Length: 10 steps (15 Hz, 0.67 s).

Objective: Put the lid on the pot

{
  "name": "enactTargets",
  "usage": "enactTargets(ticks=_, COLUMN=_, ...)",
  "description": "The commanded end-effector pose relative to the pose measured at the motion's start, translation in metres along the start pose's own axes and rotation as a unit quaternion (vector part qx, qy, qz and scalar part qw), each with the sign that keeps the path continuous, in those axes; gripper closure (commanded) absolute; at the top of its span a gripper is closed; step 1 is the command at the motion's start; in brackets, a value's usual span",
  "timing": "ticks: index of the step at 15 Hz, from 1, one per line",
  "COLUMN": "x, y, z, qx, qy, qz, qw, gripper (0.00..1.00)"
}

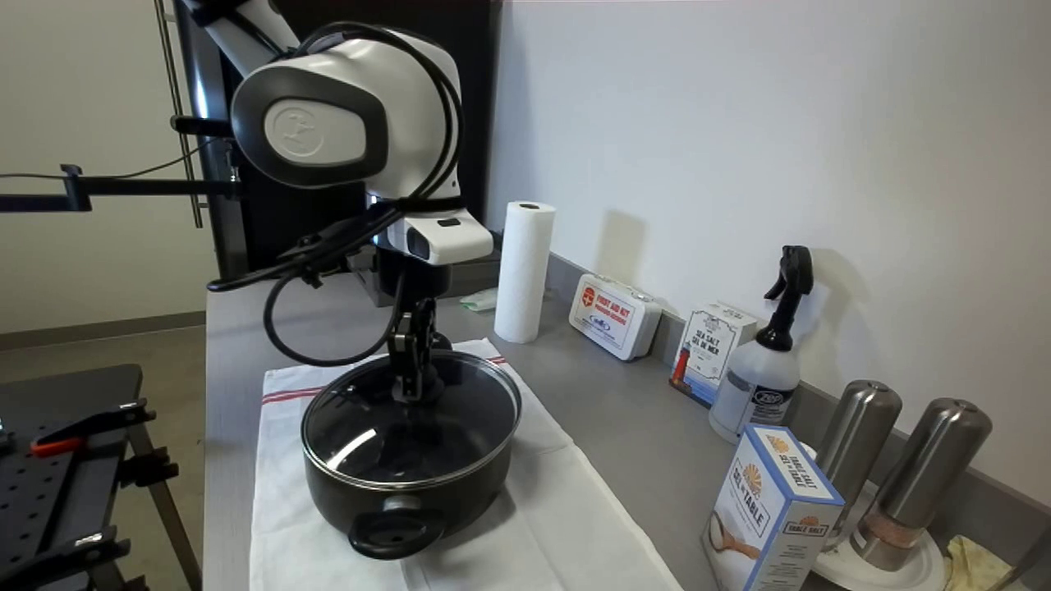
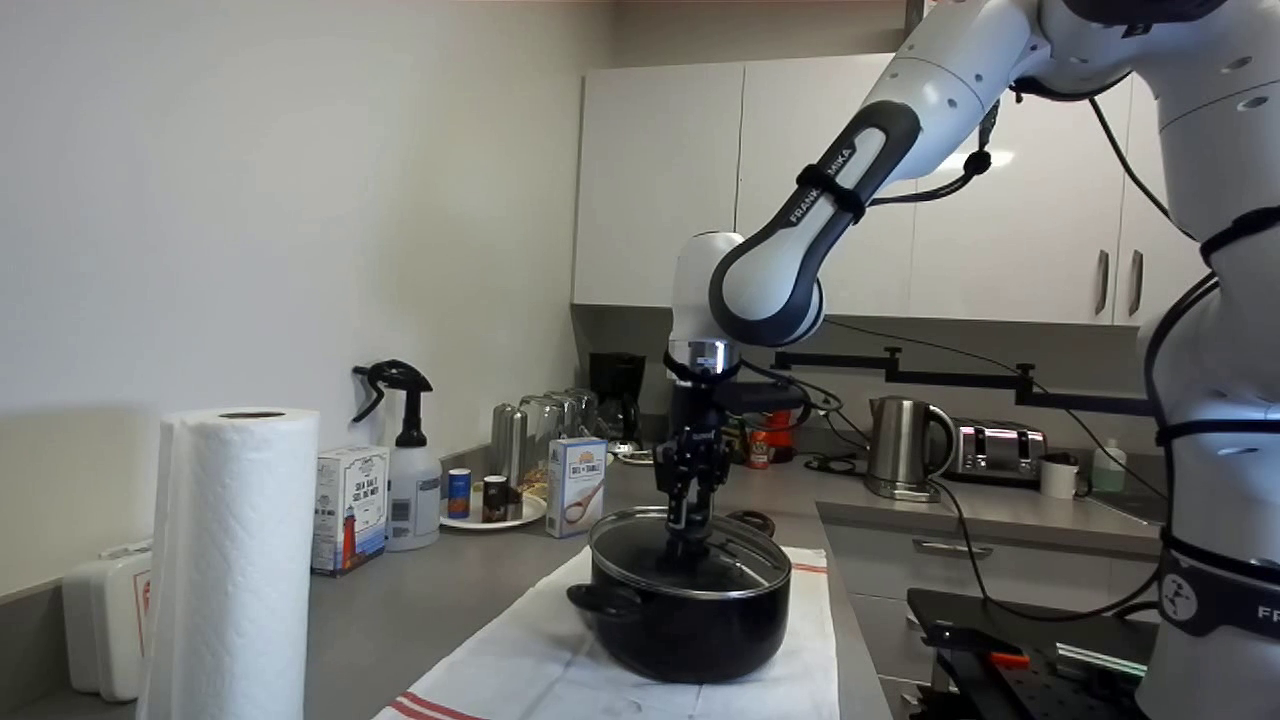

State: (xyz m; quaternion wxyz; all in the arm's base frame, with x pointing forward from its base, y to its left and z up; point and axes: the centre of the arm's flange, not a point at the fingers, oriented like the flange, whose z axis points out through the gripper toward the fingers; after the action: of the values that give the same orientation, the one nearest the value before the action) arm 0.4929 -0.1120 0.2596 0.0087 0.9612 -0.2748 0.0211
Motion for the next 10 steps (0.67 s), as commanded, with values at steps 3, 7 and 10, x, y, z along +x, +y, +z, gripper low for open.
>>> enactTargets(ticks=3, x=0.0014, y=-0.0082, z=-0.0072, qx=0.006, qy=-0.006, qz=0.000, qw=1.0000, gripper=0.75)
enactTargets(ticks=7, x=0.0009, y=-0.0087, z=-0.0076, qx=-0.001, qy=-0.020, qz=-0.001, qw=0.9998, gripper=0.75)
enactTargets(ticks=10, x=-0.0007, y=-0.0108, z=-0.0060, qx=-0.004, qy=-0.030, qz=-0.004, qw=0.9995, gripper=0.75)
